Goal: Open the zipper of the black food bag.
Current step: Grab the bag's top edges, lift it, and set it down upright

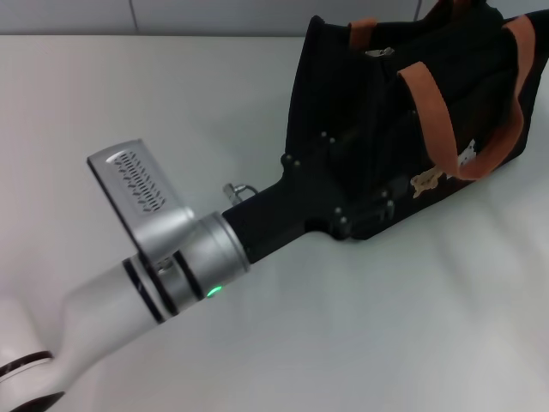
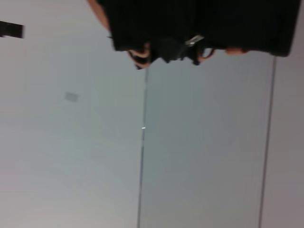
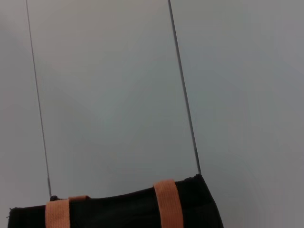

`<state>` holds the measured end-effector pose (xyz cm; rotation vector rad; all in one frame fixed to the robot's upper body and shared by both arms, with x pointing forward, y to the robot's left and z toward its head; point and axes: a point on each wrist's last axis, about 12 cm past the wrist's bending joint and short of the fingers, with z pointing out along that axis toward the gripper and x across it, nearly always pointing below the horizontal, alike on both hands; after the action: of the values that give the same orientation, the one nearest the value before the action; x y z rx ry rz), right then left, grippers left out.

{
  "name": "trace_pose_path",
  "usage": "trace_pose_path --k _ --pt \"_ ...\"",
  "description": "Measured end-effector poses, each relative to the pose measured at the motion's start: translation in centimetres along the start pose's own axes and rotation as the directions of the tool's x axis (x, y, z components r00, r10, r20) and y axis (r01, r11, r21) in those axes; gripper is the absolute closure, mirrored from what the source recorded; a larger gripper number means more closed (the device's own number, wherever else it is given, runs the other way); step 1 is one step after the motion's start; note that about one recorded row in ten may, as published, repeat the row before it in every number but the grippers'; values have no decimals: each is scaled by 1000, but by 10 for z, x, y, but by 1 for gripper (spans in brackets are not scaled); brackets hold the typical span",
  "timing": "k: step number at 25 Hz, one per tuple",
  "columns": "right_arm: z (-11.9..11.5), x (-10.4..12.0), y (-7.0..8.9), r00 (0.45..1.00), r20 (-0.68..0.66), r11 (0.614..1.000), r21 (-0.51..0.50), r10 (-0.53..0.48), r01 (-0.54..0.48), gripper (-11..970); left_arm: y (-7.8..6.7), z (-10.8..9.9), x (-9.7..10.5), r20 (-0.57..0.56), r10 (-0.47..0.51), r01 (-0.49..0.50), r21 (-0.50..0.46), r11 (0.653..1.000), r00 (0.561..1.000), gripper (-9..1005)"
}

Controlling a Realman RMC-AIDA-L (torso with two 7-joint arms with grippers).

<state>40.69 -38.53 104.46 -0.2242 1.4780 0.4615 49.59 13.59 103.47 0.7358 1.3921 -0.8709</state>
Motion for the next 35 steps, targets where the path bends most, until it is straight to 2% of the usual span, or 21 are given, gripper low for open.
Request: trace_pose_path --k 4,5,6,10,11,16,21,32,35 --pt "0 0 0 1000 2 1000 3 0 0 126 -1 4 -1 0 1 -1 -7 1000 1000 198" --pt "0 0 0 1000 3 1000 4 0 0 126 1 18 -1 -28 -15 13 -73 997 999 198" --pt "0 -1 -1 1000 4 1000 4 2 -2 126 3 23 -1 -54 -12 8 -75 997 998 199" --pt "2 -1 -1 1000 7 1000 1 3 -3 127 3 23 -1 -54 -12 8 -75 997 998 201" --pt "3 -1 -1 1000 8 1000 1 4 -4 127 6 24 -2 -52 8 -14 -108 994 999 201" --pt "4 -1 -2 1000 17 1000 18 6 -6 127 5 25 -2 -48 23 -28 -110 993 999 265" --pt "9 -1 -2 999 36 1000 23 16 -17 127 8 25 -4 -40 18 -23 -130 991 999 551" --pt "10 -1 -2 999 46 999 32 20 -21 127 10 25 -7 -17 20 -22 -145 989 1000 769" --pt "12 1 0 997 66 998 41 43 -46 127 12 15 -9 29 48 -43 -164 986 998 837"
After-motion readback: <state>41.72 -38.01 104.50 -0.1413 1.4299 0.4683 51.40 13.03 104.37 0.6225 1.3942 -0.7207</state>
